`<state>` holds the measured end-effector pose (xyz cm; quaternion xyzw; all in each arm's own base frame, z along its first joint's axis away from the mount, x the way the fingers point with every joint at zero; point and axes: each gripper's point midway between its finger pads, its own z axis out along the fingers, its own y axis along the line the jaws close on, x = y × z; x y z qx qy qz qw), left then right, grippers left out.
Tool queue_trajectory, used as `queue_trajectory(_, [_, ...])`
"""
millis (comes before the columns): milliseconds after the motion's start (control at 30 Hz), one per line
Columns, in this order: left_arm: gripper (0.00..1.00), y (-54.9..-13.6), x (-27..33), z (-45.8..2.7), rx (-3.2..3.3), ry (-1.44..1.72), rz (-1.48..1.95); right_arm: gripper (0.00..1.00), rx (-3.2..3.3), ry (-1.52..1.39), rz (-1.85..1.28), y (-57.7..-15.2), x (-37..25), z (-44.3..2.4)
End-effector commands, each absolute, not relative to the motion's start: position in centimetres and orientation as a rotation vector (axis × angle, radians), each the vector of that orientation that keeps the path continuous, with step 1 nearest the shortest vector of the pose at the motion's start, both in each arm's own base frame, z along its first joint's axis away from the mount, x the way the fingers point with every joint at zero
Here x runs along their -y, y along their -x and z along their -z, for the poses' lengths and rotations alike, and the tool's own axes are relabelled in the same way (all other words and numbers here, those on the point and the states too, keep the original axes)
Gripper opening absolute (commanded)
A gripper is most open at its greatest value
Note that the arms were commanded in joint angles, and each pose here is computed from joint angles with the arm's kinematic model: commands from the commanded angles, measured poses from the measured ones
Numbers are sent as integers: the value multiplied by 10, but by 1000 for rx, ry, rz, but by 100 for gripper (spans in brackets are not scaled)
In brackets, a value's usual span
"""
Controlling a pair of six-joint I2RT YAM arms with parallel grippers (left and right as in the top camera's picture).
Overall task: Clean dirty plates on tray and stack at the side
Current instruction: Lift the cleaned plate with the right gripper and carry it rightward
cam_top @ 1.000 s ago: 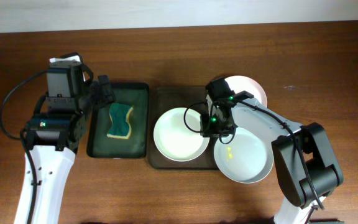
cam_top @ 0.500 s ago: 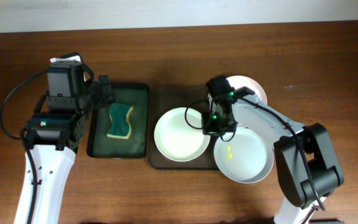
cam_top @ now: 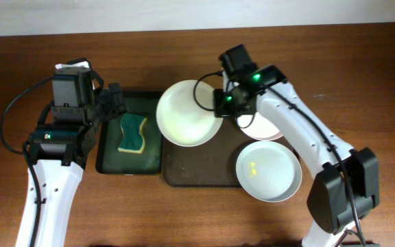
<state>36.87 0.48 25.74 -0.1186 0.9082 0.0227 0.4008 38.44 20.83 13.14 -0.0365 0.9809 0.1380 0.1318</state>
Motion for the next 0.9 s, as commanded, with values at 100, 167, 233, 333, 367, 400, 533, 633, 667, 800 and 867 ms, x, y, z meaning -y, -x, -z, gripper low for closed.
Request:
queue_trajectory(100, [100, -369, -8, -258, -2294, 308, -76, 4, -2675, 191, -344, -383, -273, -151])
queue_trajectory(167, [99, -369, -8, -258, -2294, 308, -76, 4, -2644, 252, -369, -380, -300, -144])
queue_trajectory(233, [100, -369, -8, -258, -2294, 308, -76, 4, -2610, 292, -352, -380, -320, -135])
queue_trajectory(333, [100, -369, -8, -258, -2294, 308, -76, 4, -2551, 320, -297, -380, -335, -133])
queue_trajectory(367, [100, -369, -8, -258, -2294, 308, -76, 4, -2527, 349, -277, -379, -338, -135])
queue_trajectory(400, [100, -369, -8, -258, -2294, 308, -76, 4, -2499, 425, -261, -376, -345, -137])
queue_trajectory(533, [100, -369, -8, -258, -2294, 308, -76, 4, -2397, 587, -100, -369, -353, -143])
queue_trajectory(633, [99, -369, -8, -258, -2294, 308, -76, 4, -2346, 642, -19, -363, -357, -147])
queue_trajectory(667, [99, -369, -8, -258, -2294, 308, -76, 4, -2333, 642, 7, -363, -356, -148])
queue_trajectory(800, [99, -369, -8, -258, -2294, 308, -76, 4, -2304, 640, 64, -361, -355, -151])
queue_trajectory(867, [99, -369, -8, -258, -2294, 308, -76, 4, -2300, 651, 61, -357, -358, -153])
